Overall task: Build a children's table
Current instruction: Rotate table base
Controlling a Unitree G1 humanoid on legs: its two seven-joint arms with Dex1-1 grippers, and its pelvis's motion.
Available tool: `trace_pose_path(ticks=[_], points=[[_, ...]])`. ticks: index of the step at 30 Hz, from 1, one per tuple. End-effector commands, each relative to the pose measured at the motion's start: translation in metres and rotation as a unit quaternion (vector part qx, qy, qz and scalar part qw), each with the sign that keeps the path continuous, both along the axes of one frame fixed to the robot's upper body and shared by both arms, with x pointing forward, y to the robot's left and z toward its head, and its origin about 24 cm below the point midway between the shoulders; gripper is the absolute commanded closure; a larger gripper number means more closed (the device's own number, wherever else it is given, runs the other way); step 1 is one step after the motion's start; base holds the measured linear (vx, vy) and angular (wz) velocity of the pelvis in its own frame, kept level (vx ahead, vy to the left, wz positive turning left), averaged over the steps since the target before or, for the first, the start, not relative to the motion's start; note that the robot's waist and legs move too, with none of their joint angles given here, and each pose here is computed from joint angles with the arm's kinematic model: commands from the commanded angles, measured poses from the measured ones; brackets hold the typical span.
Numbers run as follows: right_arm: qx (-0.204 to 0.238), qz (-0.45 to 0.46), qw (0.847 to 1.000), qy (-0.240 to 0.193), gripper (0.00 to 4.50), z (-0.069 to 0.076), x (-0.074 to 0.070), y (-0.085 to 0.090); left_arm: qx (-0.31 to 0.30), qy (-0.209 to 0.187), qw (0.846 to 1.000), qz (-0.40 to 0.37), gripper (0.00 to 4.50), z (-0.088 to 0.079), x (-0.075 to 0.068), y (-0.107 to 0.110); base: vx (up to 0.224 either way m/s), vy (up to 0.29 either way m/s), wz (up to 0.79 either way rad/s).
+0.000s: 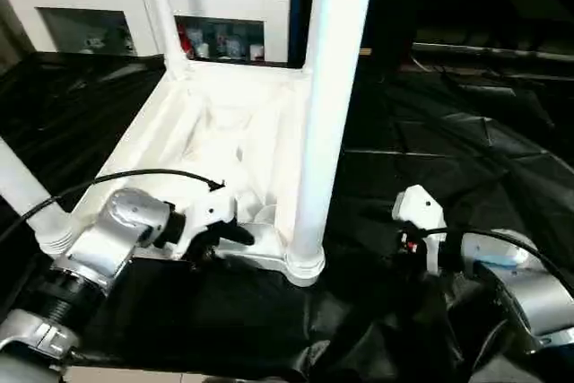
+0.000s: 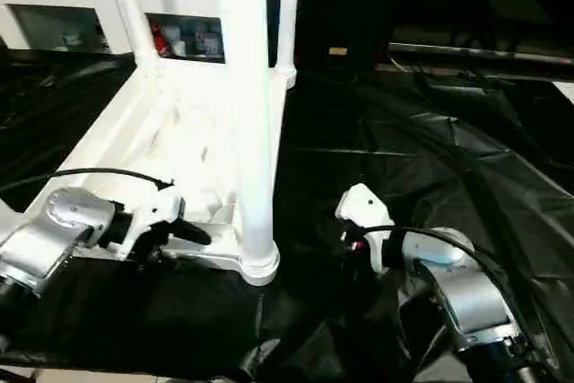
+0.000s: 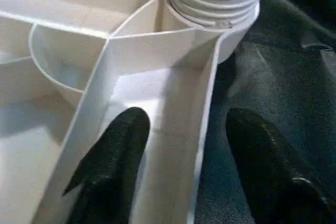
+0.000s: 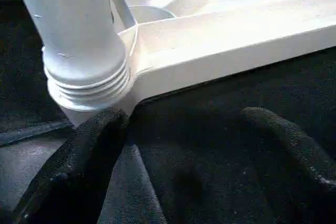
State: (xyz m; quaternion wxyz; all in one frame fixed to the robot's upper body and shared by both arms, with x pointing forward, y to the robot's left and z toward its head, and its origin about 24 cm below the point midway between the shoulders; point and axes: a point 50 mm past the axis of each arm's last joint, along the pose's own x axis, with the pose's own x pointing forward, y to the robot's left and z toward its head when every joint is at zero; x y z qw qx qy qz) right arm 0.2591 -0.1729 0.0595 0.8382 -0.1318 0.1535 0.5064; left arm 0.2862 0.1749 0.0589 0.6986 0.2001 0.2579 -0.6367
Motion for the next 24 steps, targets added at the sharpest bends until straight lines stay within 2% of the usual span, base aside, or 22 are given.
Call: trace_pose_path(ticks=[1, 3, 6, 9, 18, 20, 24], points=[[-0.001, 0.006, 1.0, -0.004, 0.64, 0.0022, -0.0015, 0.0009, 0.005, -0.012, 1.0, -0.003, 2.01, 0.0052, 0.0041, 0.0024, 0.0, 0.0, 0.0], [-0.002, 0.007, 1.0, -0.004, 0.64, 0.0022, -0.0017, 0.001, 0.006, -0.011, 1.0, -0.003, 2.4, 0.0051, 0.0047, 0.0031, 0.0, 0.0, 0.0], [-0.002, 0.007, 1.0, -0.005, 0.64, 0.0021, -0.0016, 0.0009, 0.009, -0.013, 1.0, -0.003, 2.43, 0.0054, 0.0062, 0.0039, 0.0, 0.0, 0.0], [-0.004, 0.008, 1.0, -0.006, 0.64, 0.0022, -0.0016, 0.0007, 0.013, -0.015, 1.0, -0.004, 2.83, 0.0057, 0.0082, 0.0049, 0.0, 0.0, 0.0], [-0.012, 0.007, 1.0, -0.006, 0.64, 0.0007, -0.0022, -0.0018, 0.033, -0.012, 0.999, -0.009, 3.46, 0.0014, 0.0088, 0.0097, 0.0, 0.0, 0.0], [-0.013, 0.007, 1.0, -0.007, 0.64, 0.001, -0.0015, -0.0028, 0.033, -0.011, 0.999, -0.008, 3.69, 0.0009, 0.0089, 0.0106, 0.0, 0.0, 0.0], [-0.013, 0.006, 1.0, -0.008, 0.64, 0.0015, 0.0002, -0.0025, 0.018, -0.008, 1.0, -0.001, 3.88, 0.001, 0.0089, 0.01, 0.0, 0.0, 0.0]])
